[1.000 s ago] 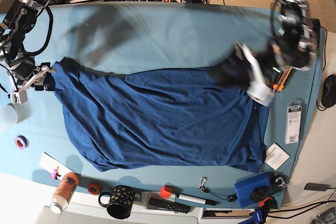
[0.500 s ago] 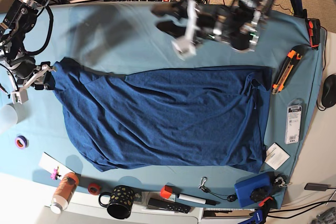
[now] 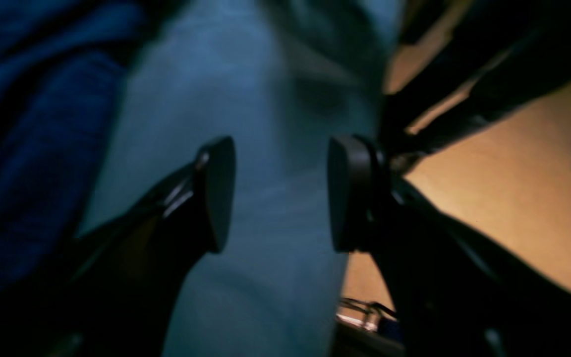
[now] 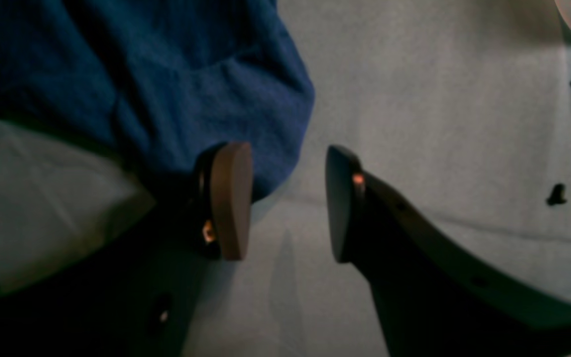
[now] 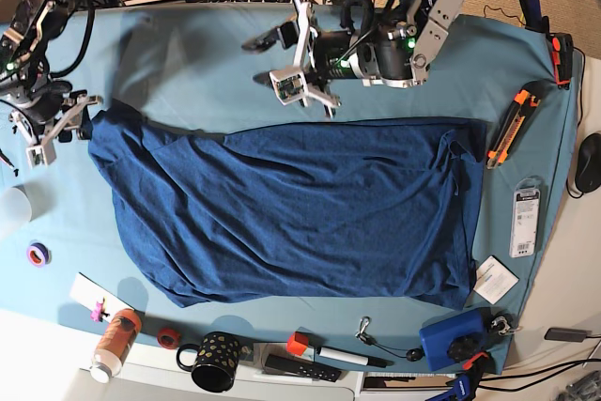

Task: Layout the t-shirt on the table in an organized manner, then fold the t-shirt properly
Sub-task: 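Release the shirt with the left gripper and raise it away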

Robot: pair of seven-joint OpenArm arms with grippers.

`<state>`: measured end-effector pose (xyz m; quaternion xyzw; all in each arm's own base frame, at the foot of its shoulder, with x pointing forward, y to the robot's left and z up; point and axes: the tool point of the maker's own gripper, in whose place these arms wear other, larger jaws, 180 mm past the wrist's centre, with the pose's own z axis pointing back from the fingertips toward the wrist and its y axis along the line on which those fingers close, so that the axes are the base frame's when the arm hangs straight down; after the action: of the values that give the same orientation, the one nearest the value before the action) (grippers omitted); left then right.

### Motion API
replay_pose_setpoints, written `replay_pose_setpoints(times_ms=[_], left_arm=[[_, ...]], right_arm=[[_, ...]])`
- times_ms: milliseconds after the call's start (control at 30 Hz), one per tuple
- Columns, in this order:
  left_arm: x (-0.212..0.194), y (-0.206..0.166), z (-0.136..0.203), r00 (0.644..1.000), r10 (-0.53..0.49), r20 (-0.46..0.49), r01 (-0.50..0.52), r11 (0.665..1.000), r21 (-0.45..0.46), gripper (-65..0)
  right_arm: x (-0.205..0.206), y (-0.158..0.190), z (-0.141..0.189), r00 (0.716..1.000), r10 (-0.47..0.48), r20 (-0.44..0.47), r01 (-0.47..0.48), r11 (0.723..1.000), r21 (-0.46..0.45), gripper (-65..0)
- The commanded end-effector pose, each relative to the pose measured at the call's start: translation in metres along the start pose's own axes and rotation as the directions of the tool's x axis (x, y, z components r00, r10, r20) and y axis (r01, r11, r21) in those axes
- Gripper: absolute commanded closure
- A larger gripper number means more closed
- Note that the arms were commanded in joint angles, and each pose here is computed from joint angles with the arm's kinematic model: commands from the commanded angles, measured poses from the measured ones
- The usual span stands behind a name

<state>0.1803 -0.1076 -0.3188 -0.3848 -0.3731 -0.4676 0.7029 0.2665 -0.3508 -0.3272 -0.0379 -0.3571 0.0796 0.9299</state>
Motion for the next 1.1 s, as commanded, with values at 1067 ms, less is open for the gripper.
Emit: replay_pose_setpoints(times_ms=[1067], left_arm=[[0.012, -0.021, -0.033, 0.996, -0.082, -0.039, 0.086, 0.991, 0.102, -28.3]], right_arm=[[0.000, 0.024, -0.043, 0.904, -0.417, 0.093, 0.394, 0.898, 0.196, -24.6]])
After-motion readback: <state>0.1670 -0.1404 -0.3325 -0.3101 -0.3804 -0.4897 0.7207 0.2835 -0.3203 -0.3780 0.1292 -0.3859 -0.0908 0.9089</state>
